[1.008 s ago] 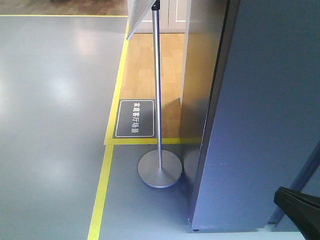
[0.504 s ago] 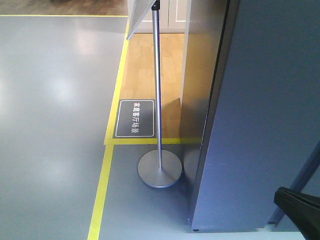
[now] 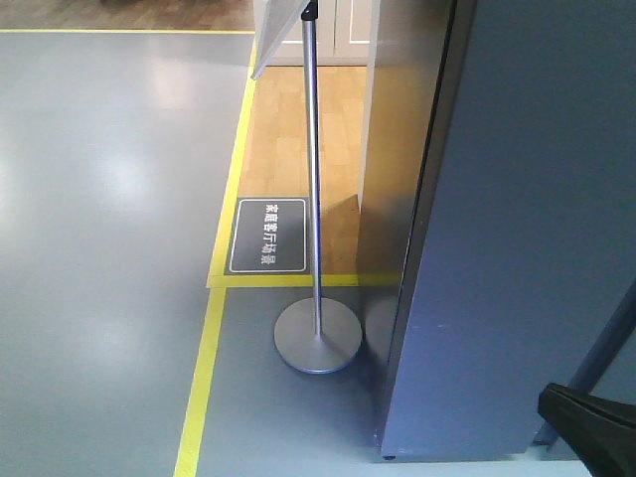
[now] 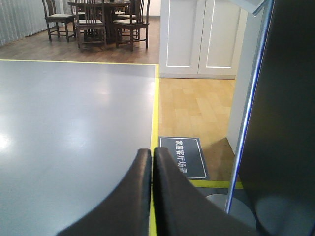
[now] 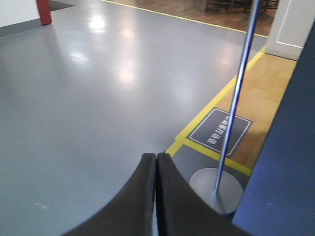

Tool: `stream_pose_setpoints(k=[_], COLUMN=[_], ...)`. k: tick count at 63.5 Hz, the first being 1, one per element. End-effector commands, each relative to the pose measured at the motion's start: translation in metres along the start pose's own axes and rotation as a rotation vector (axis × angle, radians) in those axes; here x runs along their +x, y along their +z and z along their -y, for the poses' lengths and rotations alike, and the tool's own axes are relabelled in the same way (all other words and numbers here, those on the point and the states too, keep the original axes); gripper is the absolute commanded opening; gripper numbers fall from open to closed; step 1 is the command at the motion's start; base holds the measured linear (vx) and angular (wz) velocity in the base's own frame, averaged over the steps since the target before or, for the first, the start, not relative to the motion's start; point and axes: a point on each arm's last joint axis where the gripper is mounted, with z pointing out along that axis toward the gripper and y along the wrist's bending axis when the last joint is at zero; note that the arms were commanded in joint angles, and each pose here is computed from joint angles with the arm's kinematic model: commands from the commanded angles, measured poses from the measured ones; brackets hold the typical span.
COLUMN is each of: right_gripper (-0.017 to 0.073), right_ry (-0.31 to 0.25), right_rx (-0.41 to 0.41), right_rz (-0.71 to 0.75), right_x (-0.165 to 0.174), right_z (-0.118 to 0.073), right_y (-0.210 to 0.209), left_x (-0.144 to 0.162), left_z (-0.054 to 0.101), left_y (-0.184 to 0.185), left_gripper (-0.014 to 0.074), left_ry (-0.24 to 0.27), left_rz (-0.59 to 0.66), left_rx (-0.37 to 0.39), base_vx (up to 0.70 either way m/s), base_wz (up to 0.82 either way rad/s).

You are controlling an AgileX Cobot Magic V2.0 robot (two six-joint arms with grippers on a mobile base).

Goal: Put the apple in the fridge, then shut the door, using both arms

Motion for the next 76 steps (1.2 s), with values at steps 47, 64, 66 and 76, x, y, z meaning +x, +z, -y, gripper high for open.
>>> stream_pose_setpoints(k=[47, 64, 66, 76], right_gripper=[-0.0003, -0.0003, -0.0003, -0.0003], right_ry=[0.324, 0.219, 0.215, 0.208], right_rx=[0.503, 0.556, 0.57, 0.615], right_rz=[0.443, 0.463, 0.462, 0.462], right_x=[0.07, 0.066, 0.066, 0.066], right_z=[0.025, 0.027, 0.027, 0.029], right_y=[-0.022, -0.024, -0.025, -0.026], left_x=[0.001, 0.001, 0.001, 0.001], left_z=[0.0, 0.0, 0.0, 0.0], left_y=[0.001, 0.001, 0.001, 0.001], left_gripper=[-0.0008, -0.0008, -0.0008, -0.0008], left_ry=[-0.018, -0.018, -0.018, -0.018], left_rz=[0.06, 0.06, 0.06, 0.06], left_rx=[0.012, 0.012, 0.012, 0.012], base_vx=[0.0, 0.0, 0.0, 0.0], base_wz=[0.0, 0.0, 0.0, 0.0])
